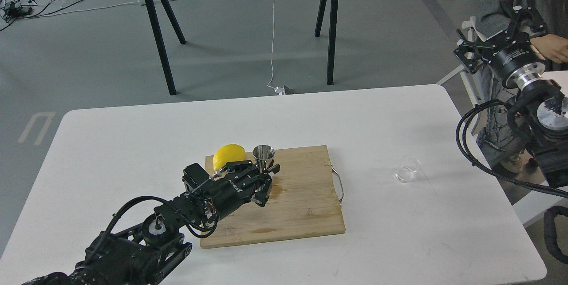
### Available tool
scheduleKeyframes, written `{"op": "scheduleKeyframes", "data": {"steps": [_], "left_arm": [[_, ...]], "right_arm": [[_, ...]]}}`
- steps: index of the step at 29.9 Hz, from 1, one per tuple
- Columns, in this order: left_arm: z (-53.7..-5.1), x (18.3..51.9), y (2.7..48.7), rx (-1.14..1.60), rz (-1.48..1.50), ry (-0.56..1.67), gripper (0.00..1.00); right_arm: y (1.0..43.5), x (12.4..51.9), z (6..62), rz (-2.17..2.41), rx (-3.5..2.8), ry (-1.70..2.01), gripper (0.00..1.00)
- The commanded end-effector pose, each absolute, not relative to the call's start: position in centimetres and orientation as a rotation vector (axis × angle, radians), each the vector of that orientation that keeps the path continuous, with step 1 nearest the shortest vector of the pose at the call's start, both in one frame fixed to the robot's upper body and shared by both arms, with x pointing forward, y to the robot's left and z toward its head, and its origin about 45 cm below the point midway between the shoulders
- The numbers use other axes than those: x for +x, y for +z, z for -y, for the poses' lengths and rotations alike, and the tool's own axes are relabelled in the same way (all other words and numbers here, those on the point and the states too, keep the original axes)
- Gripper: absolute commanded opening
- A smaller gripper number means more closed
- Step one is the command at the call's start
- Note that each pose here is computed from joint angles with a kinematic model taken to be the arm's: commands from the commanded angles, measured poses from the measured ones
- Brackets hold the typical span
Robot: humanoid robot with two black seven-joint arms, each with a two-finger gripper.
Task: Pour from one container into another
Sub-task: 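Lift and carry the jigger with the left gripper onto the cutting board, then set the jigger down beside the lemon and open the left gripper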
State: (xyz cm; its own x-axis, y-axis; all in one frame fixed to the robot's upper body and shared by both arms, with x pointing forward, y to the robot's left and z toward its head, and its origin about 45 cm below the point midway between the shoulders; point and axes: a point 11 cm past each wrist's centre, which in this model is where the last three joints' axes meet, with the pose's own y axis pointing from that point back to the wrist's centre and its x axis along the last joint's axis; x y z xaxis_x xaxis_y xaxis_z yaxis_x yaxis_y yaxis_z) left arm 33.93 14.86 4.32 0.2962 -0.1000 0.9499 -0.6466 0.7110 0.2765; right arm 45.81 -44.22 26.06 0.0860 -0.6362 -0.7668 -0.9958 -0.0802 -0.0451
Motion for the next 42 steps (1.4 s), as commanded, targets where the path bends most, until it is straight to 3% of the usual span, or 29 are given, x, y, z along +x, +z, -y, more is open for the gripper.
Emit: {"op": "scheduleKeyframes", "data": {"steps": [1,17,34,42], "left_arm": [[-15.8,33.8,3.6,0.762,1.224,0.406,0.05],[-15.4,33.6,3.7,0.750,1.225,0.405,0.15],[-12.3,33.6,5.9,0.627,1.259,0.423,0.14],[-12.3,33.2,5.6,0.631,1.252,0.417,0.26]], "right_arm": [[25.4,45.5,43.9,-1.603,-1.784,0.805,0.99],[23.8,44.7,44.0,-1.619,-1.767,0.839,0.99],[23.7,44.7,43.9,-1.620,-1.771,0.842,0.99],[23.7,44.7,43.9,-1.620,-1.771,0.842,0.99]]}}
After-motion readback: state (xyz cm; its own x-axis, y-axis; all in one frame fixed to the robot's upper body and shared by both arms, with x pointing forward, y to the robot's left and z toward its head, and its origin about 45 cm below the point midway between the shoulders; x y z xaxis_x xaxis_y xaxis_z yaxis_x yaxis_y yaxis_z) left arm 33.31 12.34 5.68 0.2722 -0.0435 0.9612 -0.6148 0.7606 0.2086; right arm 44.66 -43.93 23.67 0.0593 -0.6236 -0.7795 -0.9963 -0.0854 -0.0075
